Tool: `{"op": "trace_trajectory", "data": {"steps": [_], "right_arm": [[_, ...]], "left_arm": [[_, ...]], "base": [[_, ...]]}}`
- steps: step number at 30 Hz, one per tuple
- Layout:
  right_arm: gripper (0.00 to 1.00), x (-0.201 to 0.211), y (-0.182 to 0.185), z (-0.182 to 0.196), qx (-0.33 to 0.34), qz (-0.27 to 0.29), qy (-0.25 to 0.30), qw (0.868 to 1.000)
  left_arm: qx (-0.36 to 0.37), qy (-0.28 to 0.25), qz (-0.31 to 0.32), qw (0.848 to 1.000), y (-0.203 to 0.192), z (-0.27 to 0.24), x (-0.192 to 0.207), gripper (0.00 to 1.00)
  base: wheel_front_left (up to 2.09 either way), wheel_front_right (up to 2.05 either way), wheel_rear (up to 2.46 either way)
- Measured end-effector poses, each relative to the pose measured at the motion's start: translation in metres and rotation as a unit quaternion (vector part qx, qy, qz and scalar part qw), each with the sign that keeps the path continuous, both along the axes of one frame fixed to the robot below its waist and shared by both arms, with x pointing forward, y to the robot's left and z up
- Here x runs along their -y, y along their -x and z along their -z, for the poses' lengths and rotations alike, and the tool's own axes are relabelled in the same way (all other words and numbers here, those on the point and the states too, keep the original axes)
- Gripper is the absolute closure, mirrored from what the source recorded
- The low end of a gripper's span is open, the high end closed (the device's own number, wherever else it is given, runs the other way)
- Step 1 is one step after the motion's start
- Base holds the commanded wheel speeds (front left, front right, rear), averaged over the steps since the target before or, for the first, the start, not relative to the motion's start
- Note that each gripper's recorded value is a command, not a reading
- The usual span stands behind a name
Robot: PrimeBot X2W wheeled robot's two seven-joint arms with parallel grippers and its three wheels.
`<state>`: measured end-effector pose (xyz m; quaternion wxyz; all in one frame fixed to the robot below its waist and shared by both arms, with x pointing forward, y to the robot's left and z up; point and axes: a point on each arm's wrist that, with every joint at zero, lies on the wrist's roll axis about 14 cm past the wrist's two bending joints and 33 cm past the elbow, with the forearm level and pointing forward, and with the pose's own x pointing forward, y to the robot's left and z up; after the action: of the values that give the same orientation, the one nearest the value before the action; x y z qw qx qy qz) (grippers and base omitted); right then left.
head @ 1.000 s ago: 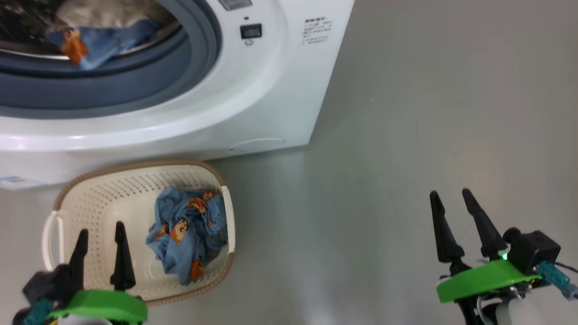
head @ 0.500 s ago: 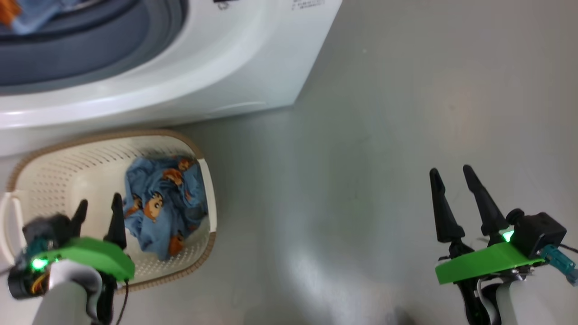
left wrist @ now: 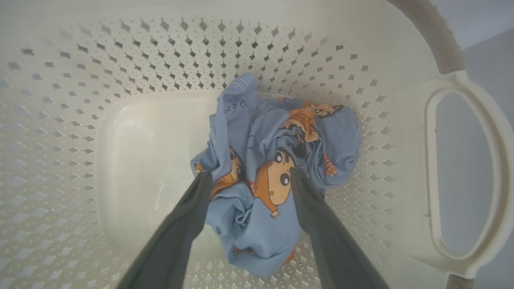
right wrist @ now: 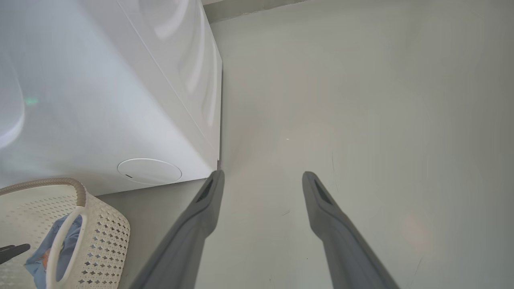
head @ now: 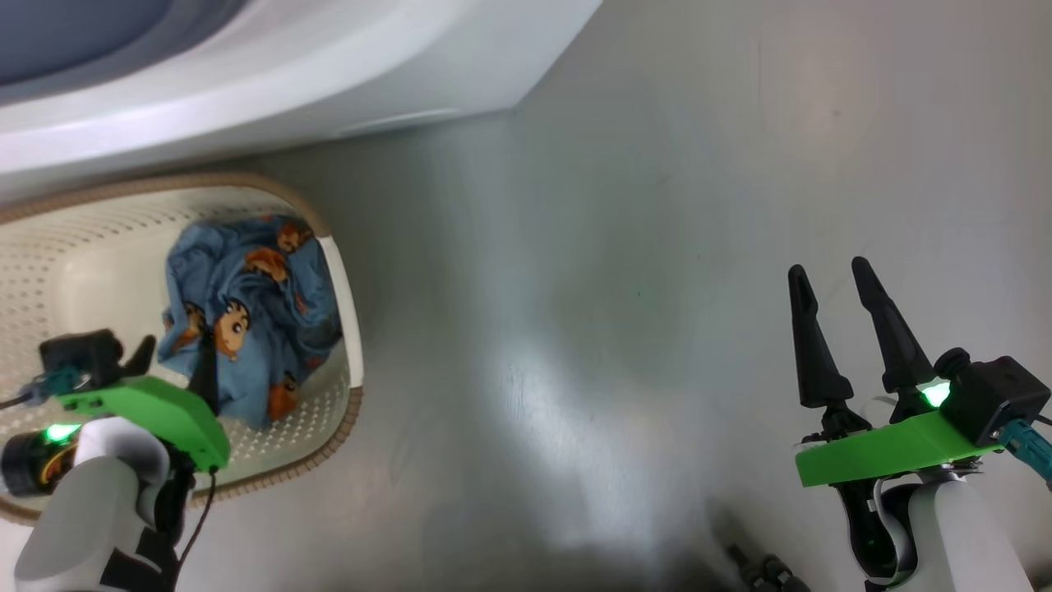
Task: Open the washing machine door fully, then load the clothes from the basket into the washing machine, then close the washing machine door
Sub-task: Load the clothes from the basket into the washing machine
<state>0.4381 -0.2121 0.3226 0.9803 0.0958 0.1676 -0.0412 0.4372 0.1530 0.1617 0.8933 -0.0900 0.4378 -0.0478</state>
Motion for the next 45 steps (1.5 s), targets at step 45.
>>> {"op": "trace_trajectory", "data": {"steps": [45], "right_arm": [[0.0, 0.005, 0.0, 0.047, -0.048, 0.006, -0.004, 0.999]], "left_arm": [[-0.094, 0.014, 0.114, 0.989, -0.002, 0.067, 0.012, 0.0]], "base": [[0.0, 0.0, 0.0]]}}
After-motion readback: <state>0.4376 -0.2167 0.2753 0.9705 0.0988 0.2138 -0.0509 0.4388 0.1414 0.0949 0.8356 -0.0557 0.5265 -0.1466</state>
